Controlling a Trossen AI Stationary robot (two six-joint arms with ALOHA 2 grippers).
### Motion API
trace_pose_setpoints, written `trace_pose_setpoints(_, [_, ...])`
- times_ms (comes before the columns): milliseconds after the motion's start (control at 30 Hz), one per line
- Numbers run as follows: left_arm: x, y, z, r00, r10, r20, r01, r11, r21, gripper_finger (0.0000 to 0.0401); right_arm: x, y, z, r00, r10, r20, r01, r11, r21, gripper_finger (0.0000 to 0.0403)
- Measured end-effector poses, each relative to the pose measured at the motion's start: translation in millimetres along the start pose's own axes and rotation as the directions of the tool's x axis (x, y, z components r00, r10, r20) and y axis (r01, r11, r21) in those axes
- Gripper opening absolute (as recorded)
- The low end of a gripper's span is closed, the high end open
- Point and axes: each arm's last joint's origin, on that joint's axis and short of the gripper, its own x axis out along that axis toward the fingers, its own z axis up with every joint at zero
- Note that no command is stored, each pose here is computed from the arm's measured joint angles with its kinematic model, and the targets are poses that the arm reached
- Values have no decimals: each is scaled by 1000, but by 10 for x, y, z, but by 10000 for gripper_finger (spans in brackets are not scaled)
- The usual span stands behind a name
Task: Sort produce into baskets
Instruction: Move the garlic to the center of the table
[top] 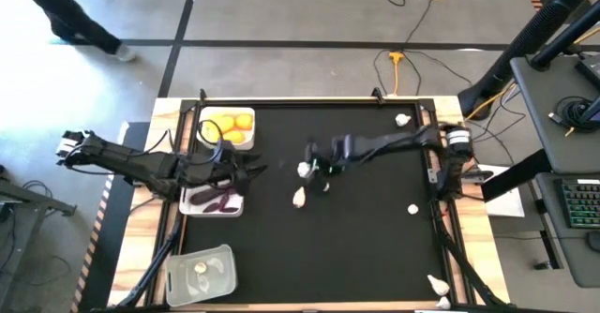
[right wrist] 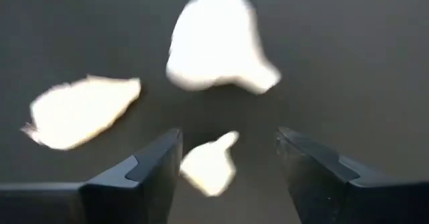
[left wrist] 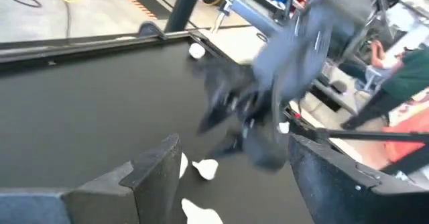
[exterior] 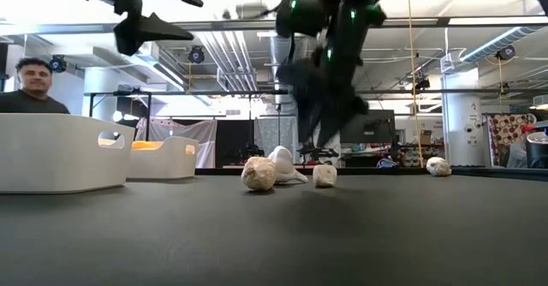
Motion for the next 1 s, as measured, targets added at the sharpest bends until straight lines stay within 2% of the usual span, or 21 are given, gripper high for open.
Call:
trace_pose_setpoints(100, [60,-7,108,999,43,15,-43,999,13,256,-269,-362,220,999,-19,49,18,1000,25,252])
trace_pose_setpoints(200, [167,8,257,997,79,26,-80,997,6,256,-417,-948,327,993,-120,18,116,982,152,276])
trace_pose_setpoints(267, [261,24,353,996,83,22,-83,997,0,256,-475,-1386,307,969,-245,-31,245,934,261,290])
trace_pose_setpoints(367, [405,55,461,993,112,21,-112,994,-6,256,-528,-1986,222,900,-423,-101,428,819,382,308])
trace_pose_setpoints(400, [449,67,484,992,123,21,-123,992,-2,256,-537,-2145,202,884,-452,-121,459,791,405,313])
trace_pose_setpoints(467, [548,74,514,989,149,18,-149,989,14,256,-552,-2403,177,871,-468,-152,484,761,432,322])
trace_pose_setpoints(600, [752,54,578,989,148,-14,-147,988,41,256,-478,-2740,79,843,-462,-275,536,757,374,330])
trace_pose_setpoints(767, [983,-33,615,989,144,-46,-141,989,50,256,-352,-2991,-69,841,-355,-408,516,751,412,329])
trace_pose_setpoints(900, [1144,-148,612,991,44,-128,-34,996,83,256,-251,-3133,-115,829,-336,-447,520,758,394,322])
trace_pose_setpoints(1000, [1237,-215,572,985,6,-175,8,996,84,256,-177,-3222,-155,817,-318,-480,523,760,386,313])
